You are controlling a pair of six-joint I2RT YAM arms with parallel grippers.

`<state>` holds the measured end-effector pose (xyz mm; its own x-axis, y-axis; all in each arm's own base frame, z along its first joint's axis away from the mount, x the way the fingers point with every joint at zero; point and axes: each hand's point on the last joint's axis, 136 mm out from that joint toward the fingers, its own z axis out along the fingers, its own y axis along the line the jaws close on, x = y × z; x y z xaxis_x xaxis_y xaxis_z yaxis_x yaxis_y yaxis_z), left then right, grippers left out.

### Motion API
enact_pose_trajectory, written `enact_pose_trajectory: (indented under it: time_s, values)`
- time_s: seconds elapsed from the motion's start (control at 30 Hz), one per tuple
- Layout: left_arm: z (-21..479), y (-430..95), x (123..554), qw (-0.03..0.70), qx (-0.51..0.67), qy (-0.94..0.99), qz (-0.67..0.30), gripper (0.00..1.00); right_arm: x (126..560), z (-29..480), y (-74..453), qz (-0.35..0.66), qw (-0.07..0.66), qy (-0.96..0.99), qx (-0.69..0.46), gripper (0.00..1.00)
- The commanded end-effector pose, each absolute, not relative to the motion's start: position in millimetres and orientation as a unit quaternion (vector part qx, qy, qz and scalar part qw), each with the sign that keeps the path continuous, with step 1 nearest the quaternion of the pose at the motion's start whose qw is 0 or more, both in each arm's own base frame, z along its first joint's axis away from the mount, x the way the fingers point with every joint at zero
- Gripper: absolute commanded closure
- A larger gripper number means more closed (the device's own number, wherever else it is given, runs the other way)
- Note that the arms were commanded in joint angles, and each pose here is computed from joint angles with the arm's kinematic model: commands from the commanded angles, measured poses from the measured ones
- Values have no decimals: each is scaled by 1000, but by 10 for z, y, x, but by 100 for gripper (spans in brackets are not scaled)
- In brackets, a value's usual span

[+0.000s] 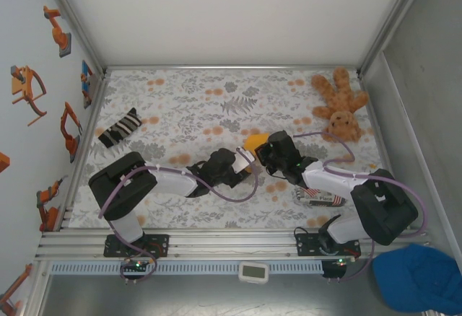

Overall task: Fold a paper plane with a square sheet of paper (pick it up from the middle)
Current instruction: Fold the wing for the fifth time at the center of the table.

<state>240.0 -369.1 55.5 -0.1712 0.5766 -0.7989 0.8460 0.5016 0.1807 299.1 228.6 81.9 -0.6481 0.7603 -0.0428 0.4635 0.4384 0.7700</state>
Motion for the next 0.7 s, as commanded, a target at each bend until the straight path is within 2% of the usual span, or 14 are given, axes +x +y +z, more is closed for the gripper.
enact_pose_trajectory:
  time_s: [0.0,0.67]
  values:
    - [610,-3722,2446,458,477,736,-147,57,3041,937,2292,397,202,812,377,100]
    - [495,-3682,2493,455,471,745,-130,69,3024,855,2323,394,187,817,378,100]
